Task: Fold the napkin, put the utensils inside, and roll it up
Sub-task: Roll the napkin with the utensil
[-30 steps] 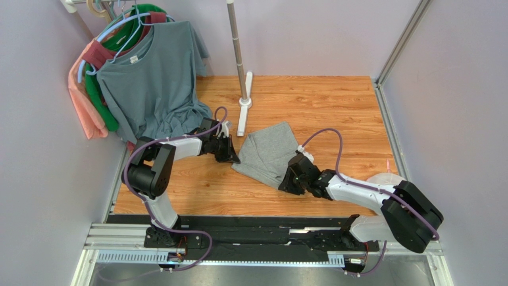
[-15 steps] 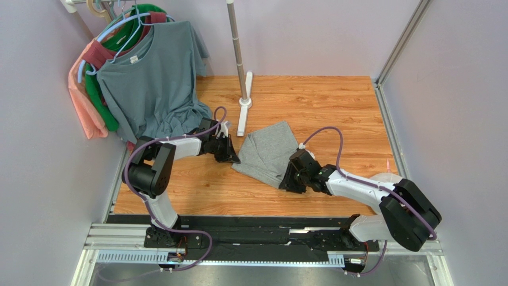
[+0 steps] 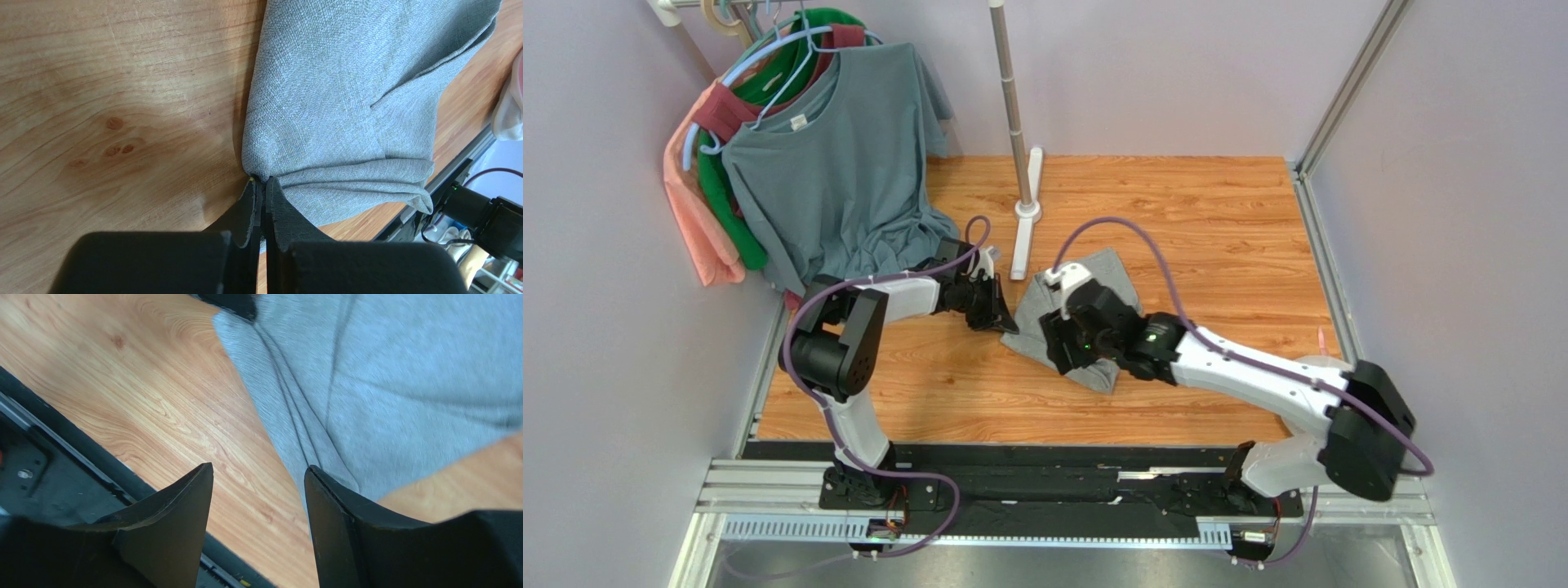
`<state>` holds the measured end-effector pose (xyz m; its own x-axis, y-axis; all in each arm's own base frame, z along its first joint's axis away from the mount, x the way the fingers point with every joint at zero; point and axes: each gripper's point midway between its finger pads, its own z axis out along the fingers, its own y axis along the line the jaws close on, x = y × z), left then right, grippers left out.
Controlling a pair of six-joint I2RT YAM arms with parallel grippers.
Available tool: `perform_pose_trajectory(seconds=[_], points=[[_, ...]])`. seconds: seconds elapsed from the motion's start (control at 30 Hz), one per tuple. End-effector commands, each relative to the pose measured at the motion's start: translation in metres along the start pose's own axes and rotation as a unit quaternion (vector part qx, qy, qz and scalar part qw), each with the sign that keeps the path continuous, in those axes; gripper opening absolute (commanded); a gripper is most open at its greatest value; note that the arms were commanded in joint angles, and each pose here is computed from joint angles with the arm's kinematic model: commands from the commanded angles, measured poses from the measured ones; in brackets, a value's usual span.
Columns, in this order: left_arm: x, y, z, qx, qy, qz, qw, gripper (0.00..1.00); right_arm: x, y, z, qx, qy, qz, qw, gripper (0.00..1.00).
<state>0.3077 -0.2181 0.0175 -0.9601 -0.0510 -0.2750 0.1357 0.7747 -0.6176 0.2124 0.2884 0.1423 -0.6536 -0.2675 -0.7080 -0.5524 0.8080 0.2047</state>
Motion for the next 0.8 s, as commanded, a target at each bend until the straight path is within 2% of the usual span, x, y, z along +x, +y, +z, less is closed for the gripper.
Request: perform_pose_trajectory(seconds=[0.0, 0.1, 0.33, 0.77], points=[[0.022, 0.049, 0.007, -0.098, 0.031, -0.007, 0.995, 0.00, 0.004, 0.016, 0.041, 0.021, 0.009, -0.178, 0.984, 0.59], [0.022, 0.050, 0.007, -0.101, 0.034, -0.009, 0.994, 0.00, 0.004, 0.029, 0.057, 0.010, 0.001, -0.209, 0.978, 0.60], [0.022, 0.050, 0.007, -0.102, 0.036, -0.008, 0.994, 0.00, 0.027, 0.020, 0.087, 0.029, 0.040, -0.253, 0.966, 0.60], [0.024, 0.052, 0.008, -0.104, 0.039, -0.007, 0.994, 0.00, 0.048, -0.007, 0.106, 0.077, 0.067, -0.276, 0.956, 0.59]])
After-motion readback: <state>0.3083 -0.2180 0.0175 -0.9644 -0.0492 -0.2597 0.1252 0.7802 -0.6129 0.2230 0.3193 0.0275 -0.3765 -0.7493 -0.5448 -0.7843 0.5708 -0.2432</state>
